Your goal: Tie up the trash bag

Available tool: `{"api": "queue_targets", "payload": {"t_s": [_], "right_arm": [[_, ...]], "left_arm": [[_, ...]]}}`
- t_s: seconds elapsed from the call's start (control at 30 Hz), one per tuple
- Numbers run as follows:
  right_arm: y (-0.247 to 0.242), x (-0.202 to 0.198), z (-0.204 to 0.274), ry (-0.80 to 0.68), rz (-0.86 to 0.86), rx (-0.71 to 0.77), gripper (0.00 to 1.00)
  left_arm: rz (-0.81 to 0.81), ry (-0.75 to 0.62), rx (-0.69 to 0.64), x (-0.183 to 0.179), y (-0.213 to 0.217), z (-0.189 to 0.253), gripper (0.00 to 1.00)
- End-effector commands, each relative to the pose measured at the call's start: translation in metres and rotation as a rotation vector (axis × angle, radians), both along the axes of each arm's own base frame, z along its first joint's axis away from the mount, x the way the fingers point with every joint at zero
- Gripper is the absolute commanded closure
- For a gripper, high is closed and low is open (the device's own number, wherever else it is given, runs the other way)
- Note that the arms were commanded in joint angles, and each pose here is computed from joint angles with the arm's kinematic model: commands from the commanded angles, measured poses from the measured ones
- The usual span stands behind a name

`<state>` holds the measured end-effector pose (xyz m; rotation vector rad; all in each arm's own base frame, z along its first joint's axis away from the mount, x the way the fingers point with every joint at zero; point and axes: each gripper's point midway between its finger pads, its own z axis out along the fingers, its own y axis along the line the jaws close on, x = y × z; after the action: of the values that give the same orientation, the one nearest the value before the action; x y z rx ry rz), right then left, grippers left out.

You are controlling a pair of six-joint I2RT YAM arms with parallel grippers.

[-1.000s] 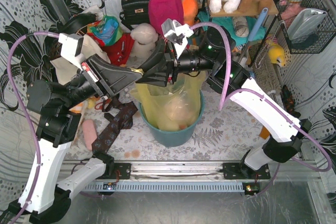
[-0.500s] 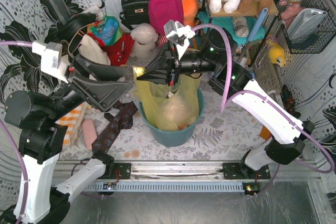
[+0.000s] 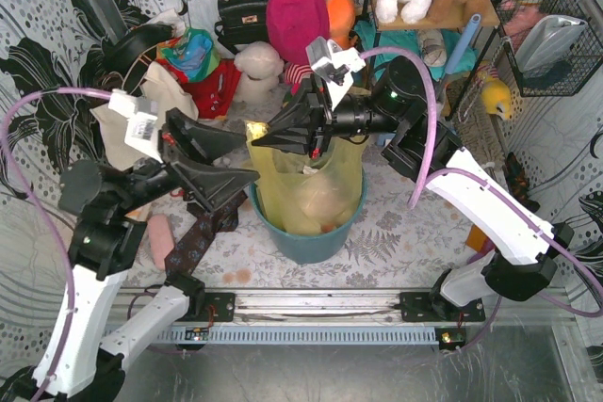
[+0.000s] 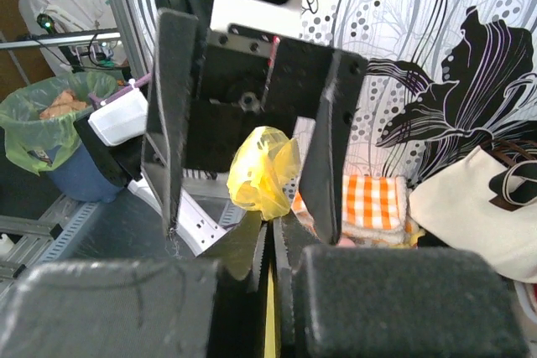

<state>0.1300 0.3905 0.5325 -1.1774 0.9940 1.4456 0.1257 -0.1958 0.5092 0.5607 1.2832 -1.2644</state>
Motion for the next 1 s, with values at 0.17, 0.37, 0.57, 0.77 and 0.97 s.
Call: {"api": "queue_targets", "payload": {"t_s": [0.17,0.37,0.57,0.77,0.97], "right_arm": [[-0.007,-0.009,0.018,-0.015,0.016,0.064,0.98],[-0.006,-0.009,0.018,-0.006,0.025,0.064,0.98],[-0.004,-0.010,0.017,0.004,0.033,0.063,0.98],[-0.006,-0.012,0.018,0.001,0.040,0.065,0.98],[-0.006,-0.011,0.019,-0.006,0.033,0.071,0.98]], "left_arm": [[-0.263,-0.133,-0.047,-0.018,-0.020,-0.009,0.08],[-0.303,-0.170,-0.062,-0.019,-0.023,-0.012,0.08],[-0.347,-0.188,-0.096,-0.012,-0.028,-0.013,0.08],[-0.404,-0.194,-0.123,-0.009,-0.034,-0.011,0.08],[-0.461,-0.182,-0.129,-0.012,-0.043,-0.015,0.28]]}}
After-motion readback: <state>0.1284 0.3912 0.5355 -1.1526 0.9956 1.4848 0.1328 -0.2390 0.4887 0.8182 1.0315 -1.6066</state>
